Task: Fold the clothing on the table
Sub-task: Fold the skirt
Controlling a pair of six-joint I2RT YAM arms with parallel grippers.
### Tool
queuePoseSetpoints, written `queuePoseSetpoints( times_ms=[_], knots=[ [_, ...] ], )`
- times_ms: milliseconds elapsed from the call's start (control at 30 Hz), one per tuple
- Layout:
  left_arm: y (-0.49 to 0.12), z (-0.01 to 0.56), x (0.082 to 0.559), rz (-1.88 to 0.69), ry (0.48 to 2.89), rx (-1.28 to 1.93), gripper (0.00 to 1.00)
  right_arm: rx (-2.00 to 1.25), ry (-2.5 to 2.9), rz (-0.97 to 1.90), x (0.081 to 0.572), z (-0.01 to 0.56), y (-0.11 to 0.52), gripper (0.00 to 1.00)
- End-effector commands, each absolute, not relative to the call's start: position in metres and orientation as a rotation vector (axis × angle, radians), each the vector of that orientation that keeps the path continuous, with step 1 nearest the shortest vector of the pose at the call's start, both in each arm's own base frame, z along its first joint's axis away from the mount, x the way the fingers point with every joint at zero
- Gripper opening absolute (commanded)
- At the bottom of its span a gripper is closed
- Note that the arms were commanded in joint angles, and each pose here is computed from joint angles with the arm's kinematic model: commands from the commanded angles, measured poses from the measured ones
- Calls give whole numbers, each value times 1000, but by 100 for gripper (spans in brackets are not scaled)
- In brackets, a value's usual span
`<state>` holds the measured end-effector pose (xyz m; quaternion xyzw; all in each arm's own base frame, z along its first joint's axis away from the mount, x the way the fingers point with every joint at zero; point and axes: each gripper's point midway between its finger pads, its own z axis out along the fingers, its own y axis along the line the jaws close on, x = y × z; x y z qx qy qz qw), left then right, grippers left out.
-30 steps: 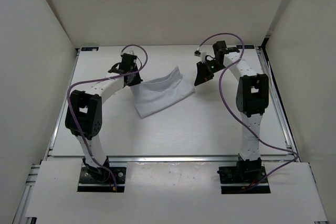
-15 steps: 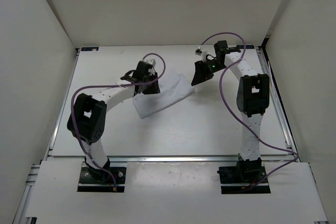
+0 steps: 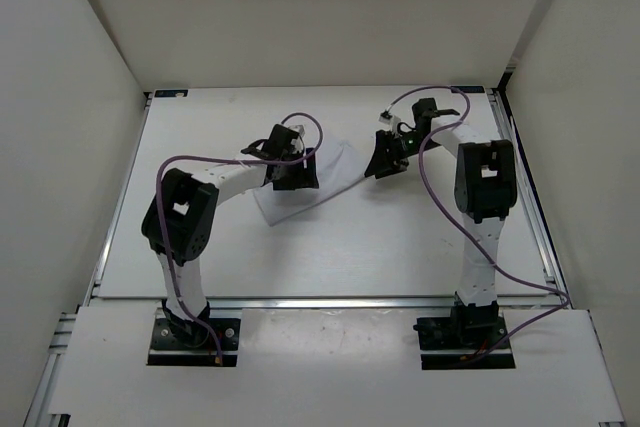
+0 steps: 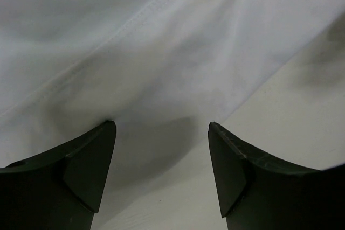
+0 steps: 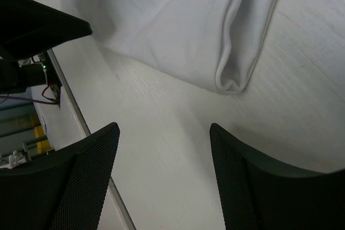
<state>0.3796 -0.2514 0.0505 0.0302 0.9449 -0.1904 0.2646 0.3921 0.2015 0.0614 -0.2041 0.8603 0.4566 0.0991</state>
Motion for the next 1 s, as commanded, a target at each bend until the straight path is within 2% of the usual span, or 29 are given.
queuePoseSetpoints(
  times_ms=[0,33,67,133,200,333,400,600,733,800,967],
  knots=[
    [-261,49,370,-527,2579,126,80,-592,2410,1334,417,98,203,72],
    [-261,52,372,-528,2563,115,81,-578,2394,1318,424,101,202,71],
    [-257,48,367,-529,2574,107,80,-564,2384,1304,430,103,200,67],
    [-262,48,363,-546,2568,99,79,-568,2352,1305,438,108,202,52],
    [-266,46,361,-560,2571,103,78,-590,2295,1335,450,124,207,25],
    [-273,36,352,-584,2607,141,76,-656,2276,1413,443,126,230,4],
    [-276,31,347,-600,2627,148,75,-680,2294,1444,432,115,239,0],
    [-298,36,342,-715,2606,169,75,-646,2430,1478,398,69,250,0],
    [-306,42,335,-835,2593,157,75,-657,2474,1461,389,50,258,0],
    [-307,41,325,-868,2604,161,73,-562,2555,1435,395,36,256,0],
    [-296,34,288,-878,2645,189,63,-391,2701,1258,402,10,232,0]
  ],
)
